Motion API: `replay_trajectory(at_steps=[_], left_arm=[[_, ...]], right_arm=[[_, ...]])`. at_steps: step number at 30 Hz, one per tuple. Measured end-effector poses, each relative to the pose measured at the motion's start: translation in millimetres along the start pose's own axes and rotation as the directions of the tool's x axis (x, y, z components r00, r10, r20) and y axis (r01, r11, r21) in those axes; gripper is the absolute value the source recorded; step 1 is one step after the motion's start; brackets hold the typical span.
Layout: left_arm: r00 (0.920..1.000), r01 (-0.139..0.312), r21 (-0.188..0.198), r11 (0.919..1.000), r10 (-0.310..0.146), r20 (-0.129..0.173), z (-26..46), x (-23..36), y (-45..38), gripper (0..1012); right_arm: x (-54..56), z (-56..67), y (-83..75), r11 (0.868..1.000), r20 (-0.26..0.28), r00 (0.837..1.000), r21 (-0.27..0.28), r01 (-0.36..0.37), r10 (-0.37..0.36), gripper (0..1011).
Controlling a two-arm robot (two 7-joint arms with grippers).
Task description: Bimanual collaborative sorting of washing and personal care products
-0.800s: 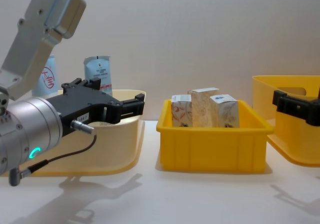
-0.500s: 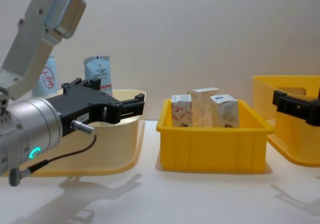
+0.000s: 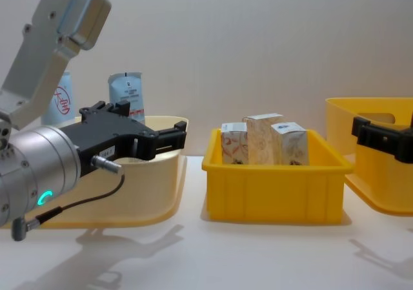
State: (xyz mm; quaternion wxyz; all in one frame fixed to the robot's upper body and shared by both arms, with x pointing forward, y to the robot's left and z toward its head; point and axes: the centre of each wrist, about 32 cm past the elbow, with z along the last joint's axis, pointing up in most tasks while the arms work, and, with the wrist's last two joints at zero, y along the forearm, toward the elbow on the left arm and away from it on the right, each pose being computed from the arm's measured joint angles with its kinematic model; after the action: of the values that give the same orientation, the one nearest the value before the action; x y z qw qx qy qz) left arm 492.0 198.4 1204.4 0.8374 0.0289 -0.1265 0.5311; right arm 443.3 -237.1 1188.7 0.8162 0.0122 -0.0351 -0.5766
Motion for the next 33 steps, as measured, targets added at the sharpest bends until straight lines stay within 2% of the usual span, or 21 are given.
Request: replay_trajectory(at_steps=[33], left_arm=[[1.0000,0.000,0.000,1.0000,0.000,0.000,0.0,0.0,0.0,1000]], right_arm=[[0.0,0.0,0.0,1.000,0.000,1.000,0.000,0.000,0.000,1001]])
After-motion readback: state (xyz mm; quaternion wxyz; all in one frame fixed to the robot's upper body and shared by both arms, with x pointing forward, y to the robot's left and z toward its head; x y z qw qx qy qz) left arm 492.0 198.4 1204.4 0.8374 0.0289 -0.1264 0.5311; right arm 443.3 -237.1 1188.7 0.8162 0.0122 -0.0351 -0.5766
